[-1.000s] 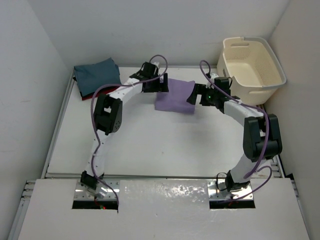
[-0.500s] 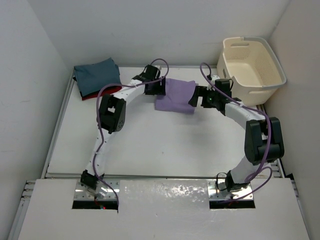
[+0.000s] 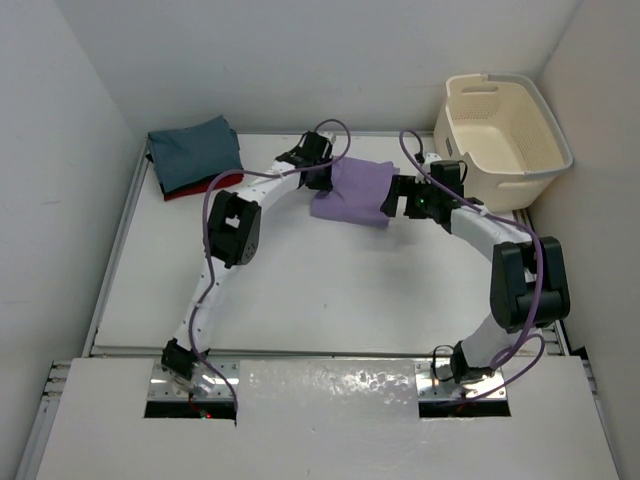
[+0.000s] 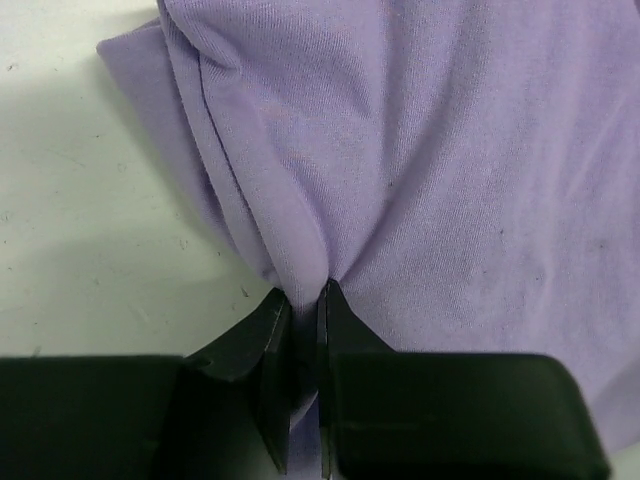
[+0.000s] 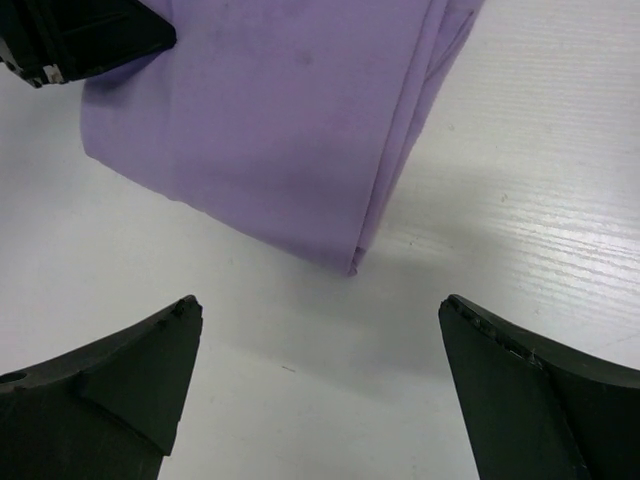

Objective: Fold and stack the t-shirts
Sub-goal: Put the neatly folded tshirt into the corner of the board with the left arm

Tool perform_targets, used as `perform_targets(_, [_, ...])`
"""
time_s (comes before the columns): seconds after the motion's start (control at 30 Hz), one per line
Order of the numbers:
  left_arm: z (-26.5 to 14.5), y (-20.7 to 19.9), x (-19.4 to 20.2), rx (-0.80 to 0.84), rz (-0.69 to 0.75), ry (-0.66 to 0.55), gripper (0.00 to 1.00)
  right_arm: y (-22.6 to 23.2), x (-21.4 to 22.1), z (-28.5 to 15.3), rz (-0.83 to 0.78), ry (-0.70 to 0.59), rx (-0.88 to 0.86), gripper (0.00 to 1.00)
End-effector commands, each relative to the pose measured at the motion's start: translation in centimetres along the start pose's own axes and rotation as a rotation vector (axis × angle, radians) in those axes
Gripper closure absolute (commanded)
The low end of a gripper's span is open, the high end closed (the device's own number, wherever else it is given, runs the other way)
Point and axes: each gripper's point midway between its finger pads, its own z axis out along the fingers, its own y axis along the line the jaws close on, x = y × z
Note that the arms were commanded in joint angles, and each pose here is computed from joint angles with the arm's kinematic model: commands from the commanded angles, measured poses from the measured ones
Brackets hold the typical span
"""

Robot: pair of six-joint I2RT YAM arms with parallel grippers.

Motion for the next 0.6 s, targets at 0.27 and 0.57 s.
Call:
perform_targets(0.27, [-8.1, 4.7, -8.0, -0.207, 0.193, -0.2, 1.0, -0.6, -1.2, -1.3, -0.058, -0.042, 0.039, 0.01])
perform_targets(0.57, [-14.1, 9.6, -13.6, -0.385, 0.339, -0.297, 1.0, -0.9, -1.3, -1.4, -0.066, -0.045, 0.056, 0.01])
